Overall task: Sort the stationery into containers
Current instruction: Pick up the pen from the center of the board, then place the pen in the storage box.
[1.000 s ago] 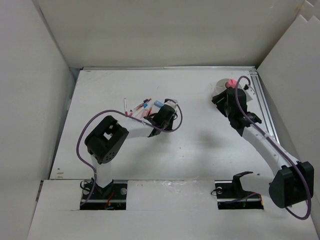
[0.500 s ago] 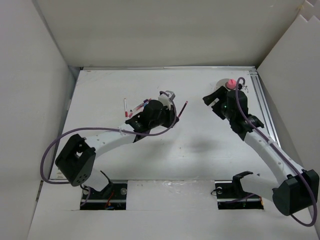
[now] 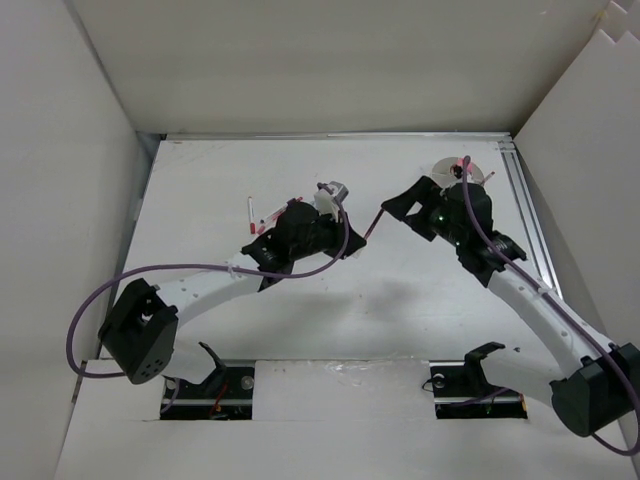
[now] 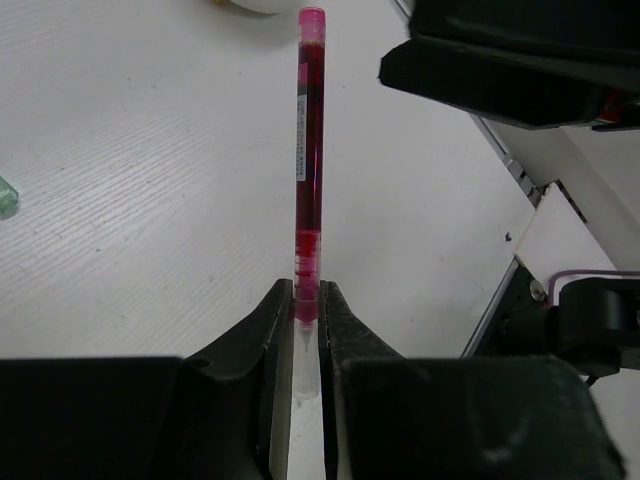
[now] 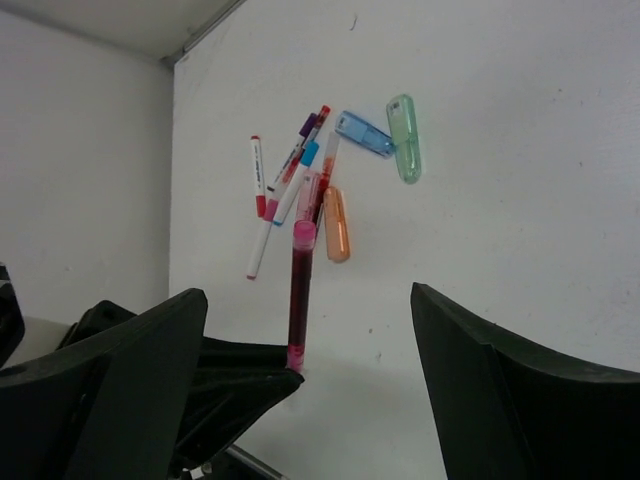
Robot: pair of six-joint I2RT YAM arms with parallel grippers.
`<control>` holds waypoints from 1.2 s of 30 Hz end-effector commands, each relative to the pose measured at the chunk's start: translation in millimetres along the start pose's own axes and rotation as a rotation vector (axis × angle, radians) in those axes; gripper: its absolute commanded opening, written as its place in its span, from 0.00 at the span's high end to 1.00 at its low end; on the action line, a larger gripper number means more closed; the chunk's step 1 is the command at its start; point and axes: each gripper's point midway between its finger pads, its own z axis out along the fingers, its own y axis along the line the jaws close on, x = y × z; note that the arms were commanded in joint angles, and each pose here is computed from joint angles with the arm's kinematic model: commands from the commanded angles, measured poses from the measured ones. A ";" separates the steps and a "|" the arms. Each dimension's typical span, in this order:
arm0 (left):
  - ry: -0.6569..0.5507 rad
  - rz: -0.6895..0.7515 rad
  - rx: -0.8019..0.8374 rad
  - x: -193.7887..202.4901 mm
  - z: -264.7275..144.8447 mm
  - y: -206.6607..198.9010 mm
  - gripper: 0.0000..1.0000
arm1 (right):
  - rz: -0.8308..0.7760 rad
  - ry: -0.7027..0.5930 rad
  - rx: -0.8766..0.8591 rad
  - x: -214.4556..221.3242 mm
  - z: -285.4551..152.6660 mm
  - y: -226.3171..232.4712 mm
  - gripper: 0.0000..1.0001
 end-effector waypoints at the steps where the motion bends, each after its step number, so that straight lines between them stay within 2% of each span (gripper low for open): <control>1: -0.067 0.008 0.099 -18.9 -10.2 -25.3 1.00 | -0.021 0.003 -0.080 -4.0 7.8 20.1 0.15; 2: -0.071 0.010 0.112 -20.3 -10.4 -27.8 1.00 | -0.021 0.017 -0.080 -2.5 14.5 20.5 0.21; 7: -0.069 0.014 0.134 -19.2 -13.0 -31.6 1.00 | -0.019 0.073 -0.105 11.7 28.2 26.0 0.38; 9: -0.069 0.014 0.134 -19.2 -13.0 -31.7 1.00 | -0.026 0.090 -0.116 19.1 30.3 30.1 0.53; 11: -0.077 0.016 0.138 -21.1 -13.0 -32.7 1.00 | -0.025 0.082 -0.107 16.7 33.2 29.8 0.60; 16: -0.065 0.015 0.142 -19.0 -9.1 -32.3 1.00 | -0.029 0.079 -0.107 17.4 37.8 31.9 0.86; 19: -0.069 0.014 0.134 -19.8 -8.8 -30.9 1.00 | -0.018 0.058 -0.077 14.4 42.0 26.3 0.93; 22: -0.072 0.010 0.107 -18.8 -5.5 -25.0 0.64 | -0.005 -0.004 -0.028 1.8 45.2 16.9 0.97; 25: -0.116 0.010 0.060 -29.8 -10.5 -20.1 0.34 | 0.007 -0.093 0.007 -27.7 39.2 15.0 1.00; 27: -0.142 0.020 0.032 -36.5 -14.3 -16.9 0.29 | 0.031 -0.147 0.036 -49.8 36.8 9.0 1.00; 31: -0.191 0.022 -0.065 -49.7 -23.3 -4.3 0.26 | 0.062 -0.256 0.092 -93.1 26.5 -6.8 1.00; 35: -0.200 -0.007 -0.247 -42.9 -30.0 33.4 0.26 | 0.103 -0.436 0.256 -149.1 8.3 -44.4 1.00; 36: -0.190 -0.009 -0.280 -37.0 -31.2 41.4 0.26 | 0.118 -0.531 0.337 -171.4 -3.9 -62.8 1.00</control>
